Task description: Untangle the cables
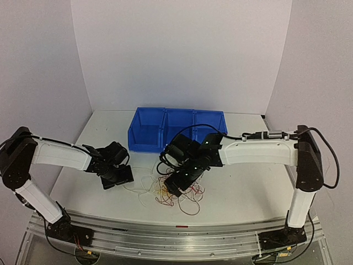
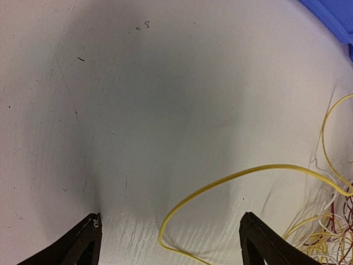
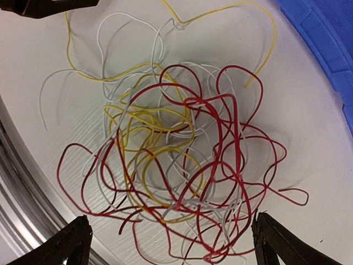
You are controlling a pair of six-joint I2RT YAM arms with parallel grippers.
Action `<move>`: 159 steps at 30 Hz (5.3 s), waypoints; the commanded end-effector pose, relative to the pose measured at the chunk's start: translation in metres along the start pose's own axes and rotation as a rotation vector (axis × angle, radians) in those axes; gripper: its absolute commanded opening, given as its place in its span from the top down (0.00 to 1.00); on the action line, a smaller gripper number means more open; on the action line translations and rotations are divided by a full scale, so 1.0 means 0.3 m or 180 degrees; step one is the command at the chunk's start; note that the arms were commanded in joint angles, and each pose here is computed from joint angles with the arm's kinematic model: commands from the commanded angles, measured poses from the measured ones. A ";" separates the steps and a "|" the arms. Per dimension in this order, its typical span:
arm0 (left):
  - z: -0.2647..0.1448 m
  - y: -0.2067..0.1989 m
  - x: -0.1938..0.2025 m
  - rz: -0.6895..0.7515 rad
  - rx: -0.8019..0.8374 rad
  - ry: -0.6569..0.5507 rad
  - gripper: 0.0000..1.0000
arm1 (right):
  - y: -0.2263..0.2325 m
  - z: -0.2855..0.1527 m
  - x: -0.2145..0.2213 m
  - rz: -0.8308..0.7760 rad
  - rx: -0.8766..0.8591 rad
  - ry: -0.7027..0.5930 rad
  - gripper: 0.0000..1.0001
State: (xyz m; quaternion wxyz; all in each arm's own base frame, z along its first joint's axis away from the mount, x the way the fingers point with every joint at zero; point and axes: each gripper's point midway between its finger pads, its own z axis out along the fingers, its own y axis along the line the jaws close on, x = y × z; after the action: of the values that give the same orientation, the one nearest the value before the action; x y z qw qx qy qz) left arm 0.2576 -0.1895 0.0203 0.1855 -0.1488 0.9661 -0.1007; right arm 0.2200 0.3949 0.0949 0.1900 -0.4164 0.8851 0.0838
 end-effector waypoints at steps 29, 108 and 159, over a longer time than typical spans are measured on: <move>-0.422 -0.023 -0.380 -0.0153 -0.0415 -0.1366 1.00 | -0.342 0.086 0.199 0.0706 0.1257 0.0015 1.00; -1.246 -0.600 -1.250 0.0234 0.0698 -0.3710 1.00 | -0.472 -0.410 0.226 0.1055 0.0813 -0.0850 0.07; -1.174 -0.753 -1.290 0.0556 0.1207 -0.3849 1.00 | -0.525 -0.335 0.299 0.1011 0.1171 -0.0657 0.07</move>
State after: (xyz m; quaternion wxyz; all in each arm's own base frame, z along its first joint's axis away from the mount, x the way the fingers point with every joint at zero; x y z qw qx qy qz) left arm 0.5053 -0.2268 0.5361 0.7226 -0.0553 0.6656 -0.1780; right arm 0.2596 0.2020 0.1487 0.3238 -0.2310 0.9175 -0.0044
